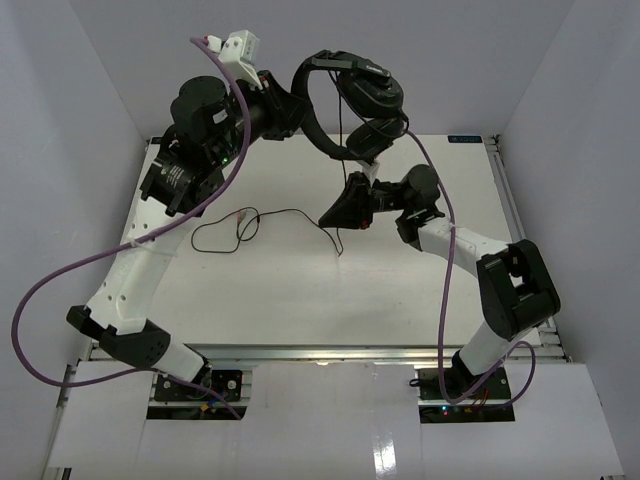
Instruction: Wrap the headphones
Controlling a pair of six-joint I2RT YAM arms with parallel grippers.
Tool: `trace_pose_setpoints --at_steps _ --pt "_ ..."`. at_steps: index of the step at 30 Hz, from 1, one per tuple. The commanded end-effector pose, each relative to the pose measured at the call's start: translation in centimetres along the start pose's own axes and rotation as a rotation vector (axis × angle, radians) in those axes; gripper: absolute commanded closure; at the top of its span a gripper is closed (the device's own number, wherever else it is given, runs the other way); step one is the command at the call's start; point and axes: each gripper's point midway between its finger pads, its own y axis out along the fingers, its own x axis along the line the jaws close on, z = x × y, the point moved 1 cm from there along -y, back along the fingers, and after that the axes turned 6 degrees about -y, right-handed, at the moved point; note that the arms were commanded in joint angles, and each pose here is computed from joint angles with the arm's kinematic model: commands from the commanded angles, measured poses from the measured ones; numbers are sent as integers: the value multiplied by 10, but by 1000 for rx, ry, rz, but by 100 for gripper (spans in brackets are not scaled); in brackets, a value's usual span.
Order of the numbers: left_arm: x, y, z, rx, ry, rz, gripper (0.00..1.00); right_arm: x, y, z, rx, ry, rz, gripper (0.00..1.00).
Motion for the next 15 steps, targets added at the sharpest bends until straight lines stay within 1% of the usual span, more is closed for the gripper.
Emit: trace_pose_setpoints --at_steps 1,5,7,9,11,15 --pt "-21 -8 -64 -219 -46 26 100 36 8 -17 -23 -88 -115 83" --pt "-13 -4 -84 -286 -27 -23 100 56 20 -13 -19 -94 -166 84" --pt "0 -3 -94 -327 -15 -75 100 64 24 -8 -14 -95 -173 84" --pt "22 -3 -105 -367 -2 -139 100 71 25 -3 -8 -91 -170 83" --pt "50 -2 -114 -383 -8 -193 100 79 25 -2 -7 -123 -173 83" --pt "86 -1 -112 -373 -31 -249 100 92 22 -1 -9 -138 -184 86"
